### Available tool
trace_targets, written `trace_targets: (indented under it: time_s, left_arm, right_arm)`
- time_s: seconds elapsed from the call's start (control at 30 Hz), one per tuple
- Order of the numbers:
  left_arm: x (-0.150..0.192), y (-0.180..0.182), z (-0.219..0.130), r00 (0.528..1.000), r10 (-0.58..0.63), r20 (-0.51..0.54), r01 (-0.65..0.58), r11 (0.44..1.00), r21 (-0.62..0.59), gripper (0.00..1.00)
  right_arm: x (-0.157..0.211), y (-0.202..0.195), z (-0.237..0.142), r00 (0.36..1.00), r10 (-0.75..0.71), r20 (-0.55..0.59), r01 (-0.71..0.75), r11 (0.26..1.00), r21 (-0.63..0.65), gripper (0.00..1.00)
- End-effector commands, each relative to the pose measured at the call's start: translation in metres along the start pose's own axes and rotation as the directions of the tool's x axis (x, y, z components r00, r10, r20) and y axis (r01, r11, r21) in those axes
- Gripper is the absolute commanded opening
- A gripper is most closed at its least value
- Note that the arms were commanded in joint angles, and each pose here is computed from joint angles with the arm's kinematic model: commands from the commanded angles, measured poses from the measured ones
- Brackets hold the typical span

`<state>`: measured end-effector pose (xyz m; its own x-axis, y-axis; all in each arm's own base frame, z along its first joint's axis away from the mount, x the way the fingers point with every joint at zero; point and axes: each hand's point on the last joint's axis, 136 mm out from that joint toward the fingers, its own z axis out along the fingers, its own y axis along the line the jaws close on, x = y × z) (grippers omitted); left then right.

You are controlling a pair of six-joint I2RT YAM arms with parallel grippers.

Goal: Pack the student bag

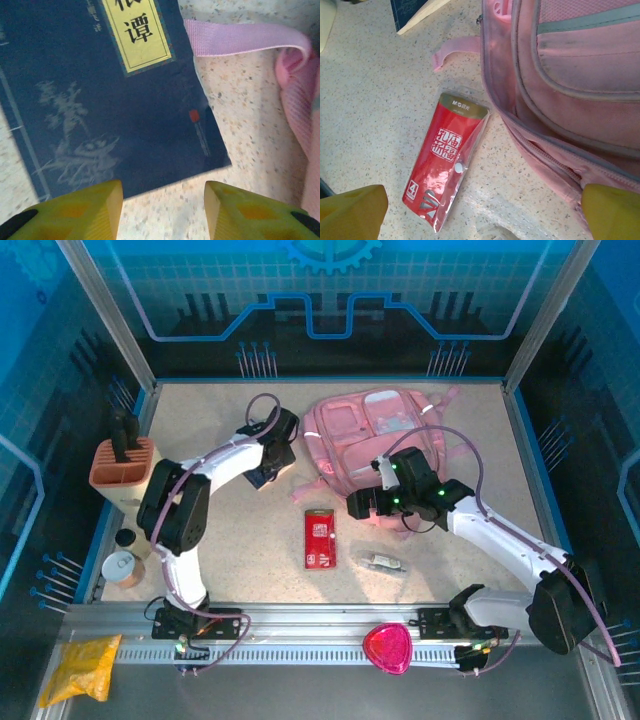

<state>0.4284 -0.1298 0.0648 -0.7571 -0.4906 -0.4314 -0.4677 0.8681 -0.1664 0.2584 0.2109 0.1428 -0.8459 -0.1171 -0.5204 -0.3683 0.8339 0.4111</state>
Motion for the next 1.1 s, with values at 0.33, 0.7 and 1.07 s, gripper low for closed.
trace_targets:
  time_s: [0.33,0.7,1.07]
  left_arm:
    - [0.018,0.019,0.043,0.985,-0.117,-0.123,0.118,0.993,-0.004,0.47]
    - [0.085,0.076,0.035,0.964,-0.089,-0.249,0.079,0.996,-0.052,0.46]
    - [0.168,0.128,-0.02,0.958,-0.014,-0.285,0.0,0.999,-0.049,0.45]
  right_arm:
    - [-0.014,0.023,-0.001,1.0,0.0,0.008,0.0,0.997,-0.079,1.0]
    - [-0.007,0.018,0.003,0.999,-0.017,-0.039,0.015,0.999,-0.045,1.0]
    - [0.013,0.024,0.017,0.996,-0.032,-0.088,0.028,0.999,-0.04,1.0]
